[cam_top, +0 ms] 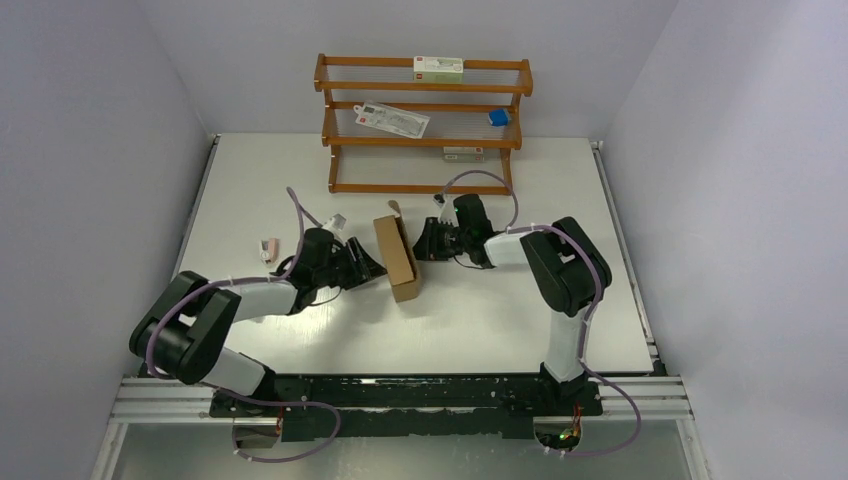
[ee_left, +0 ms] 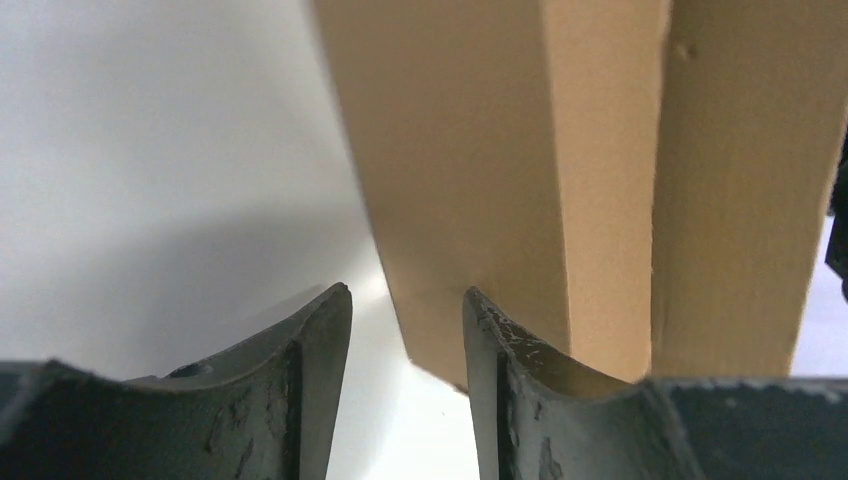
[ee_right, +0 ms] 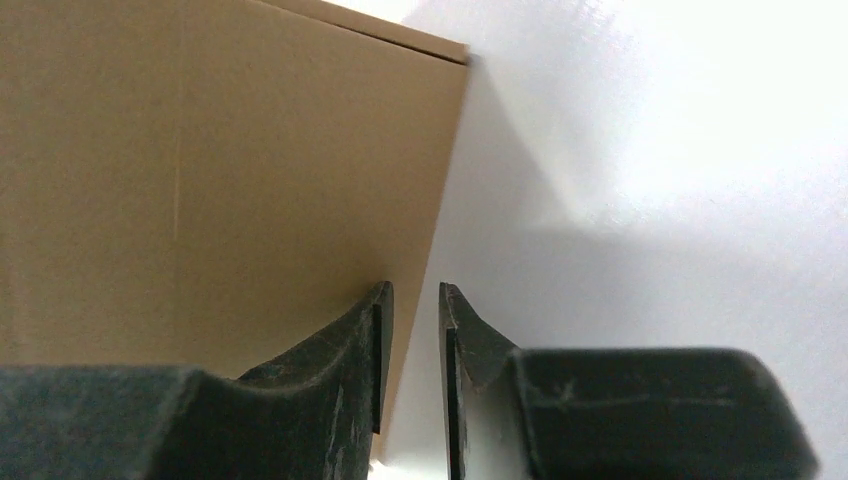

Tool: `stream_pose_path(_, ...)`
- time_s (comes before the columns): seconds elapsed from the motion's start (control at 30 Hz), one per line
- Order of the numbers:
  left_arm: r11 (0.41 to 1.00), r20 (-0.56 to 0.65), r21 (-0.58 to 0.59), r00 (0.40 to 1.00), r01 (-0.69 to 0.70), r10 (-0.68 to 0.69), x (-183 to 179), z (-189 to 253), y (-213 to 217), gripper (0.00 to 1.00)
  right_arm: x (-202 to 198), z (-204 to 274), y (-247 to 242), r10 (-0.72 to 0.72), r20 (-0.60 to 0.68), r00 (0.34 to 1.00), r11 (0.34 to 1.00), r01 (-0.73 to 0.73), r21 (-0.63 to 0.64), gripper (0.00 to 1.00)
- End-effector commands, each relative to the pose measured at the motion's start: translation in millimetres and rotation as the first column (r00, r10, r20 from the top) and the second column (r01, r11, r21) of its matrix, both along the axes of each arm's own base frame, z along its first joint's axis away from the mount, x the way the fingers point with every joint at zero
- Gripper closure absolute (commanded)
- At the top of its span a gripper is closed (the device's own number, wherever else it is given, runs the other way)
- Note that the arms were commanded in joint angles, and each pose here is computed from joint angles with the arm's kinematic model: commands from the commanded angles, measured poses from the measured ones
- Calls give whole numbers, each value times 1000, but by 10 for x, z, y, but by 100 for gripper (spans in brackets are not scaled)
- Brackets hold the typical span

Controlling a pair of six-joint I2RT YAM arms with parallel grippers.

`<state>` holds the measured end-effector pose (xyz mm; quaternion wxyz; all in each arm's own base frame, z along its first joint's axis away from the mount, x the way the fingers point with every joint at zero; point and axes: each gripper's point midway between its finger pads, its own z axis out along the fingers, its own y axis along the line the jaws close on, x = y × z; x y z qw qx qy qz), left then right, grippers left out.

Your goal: Fold the paper box

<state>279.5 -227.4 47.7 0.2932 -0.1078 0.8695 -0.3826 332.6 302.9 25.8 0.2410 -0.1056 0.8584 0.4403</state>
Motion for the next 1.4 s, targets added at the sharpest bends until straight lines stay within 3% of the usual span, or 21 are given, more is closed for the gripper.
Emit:
stream_pose_path(0.0, 999, 69, -21, 997, 49, -47, 45, 205, -234, 50, -11, 133, 130, 56, 72, 996, 996, -51, -73, 72)
stream_pose_path(0.37, 999, 79, 4, 996, 43, -43, -288, 249, -113, 53, -370, 150, 471, 269, 165, 949, 958, -246, -145, 72)
stream_pose_path(0.73, 999, 41, 12, 999, 35, -35, -859, 19, 14, 54, -679, 166, 812, 560, 285, 778, 829, -523, -199, 70)
stream_pose_path(1.03, 1000, 71, -16, 997, 24, -23, -846, 113, -6, 54, -635, 168, 850, 636, 328, 699, 772, -575, -270, 68)
stream_pose_path(1.37, 997, 104, -66, 994, 47, -40, -733, 260, -295, 53, -614, 247, 1037, 722, 372, 583, 683, -684, -254, 68)
